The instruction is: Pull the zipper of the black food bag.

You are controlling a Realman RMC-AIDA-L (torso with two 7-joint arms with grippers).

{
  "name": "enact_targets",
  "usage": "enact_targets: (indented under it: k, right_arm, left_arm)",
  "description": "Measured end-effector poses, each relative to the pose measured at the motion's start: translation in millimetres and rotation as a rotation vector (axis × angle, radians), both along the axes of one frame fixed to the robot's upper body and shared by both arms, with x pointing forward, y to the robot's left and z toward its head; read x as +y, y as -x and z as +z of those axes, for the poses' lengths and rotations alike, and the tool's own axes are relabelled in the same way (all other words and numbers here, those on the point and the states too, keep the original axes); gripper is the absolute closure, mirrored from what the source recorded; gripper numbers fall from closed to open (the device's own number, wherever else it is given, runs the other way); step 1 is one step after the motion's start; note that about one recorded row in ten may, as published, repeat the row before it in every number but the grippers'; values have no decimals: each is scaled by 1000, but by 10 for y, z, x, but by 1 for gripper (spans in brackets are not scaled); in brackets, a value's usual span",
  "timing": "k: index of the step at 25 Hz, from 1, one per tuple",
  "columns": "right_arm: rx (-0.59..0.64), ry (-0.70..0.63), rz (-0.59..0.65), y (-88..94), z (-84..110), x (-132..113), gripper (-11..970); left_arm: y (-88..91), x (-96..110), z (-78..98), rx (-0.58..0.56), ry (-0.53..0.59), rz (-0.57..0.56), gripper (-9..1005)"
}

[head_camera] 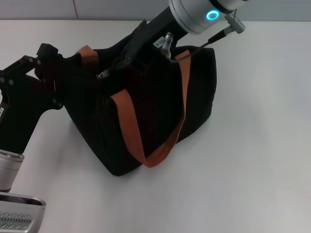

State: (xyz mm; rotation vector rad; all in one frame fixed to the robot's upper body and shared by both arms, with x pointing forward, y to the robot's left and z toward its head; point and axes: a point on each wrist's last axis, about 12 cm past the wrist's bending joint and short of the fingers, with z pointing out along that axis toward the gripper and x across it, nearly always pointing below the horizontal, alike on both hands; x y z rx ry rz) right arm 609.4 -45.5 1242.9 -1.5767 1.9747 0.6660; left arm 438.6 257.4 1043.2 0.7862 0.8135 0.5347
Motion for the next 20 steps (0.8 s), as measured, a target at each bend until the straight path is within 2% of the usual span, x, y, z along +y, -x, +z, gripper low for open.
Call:
enact_targets:
  k: [3,8,20]
  right_arm:
    - [-9,-4,10,13,17,-3,796]
    - [-7,-1,21,28,26,-13,954]
    - [-56,-23,34,73,72,-134,954]
  left_arm:
    - [5,3,-3,2,0,1,961]
    - [10,2,-5,3,1,1,960]
    - [22,8,-7,3,4,6,959]
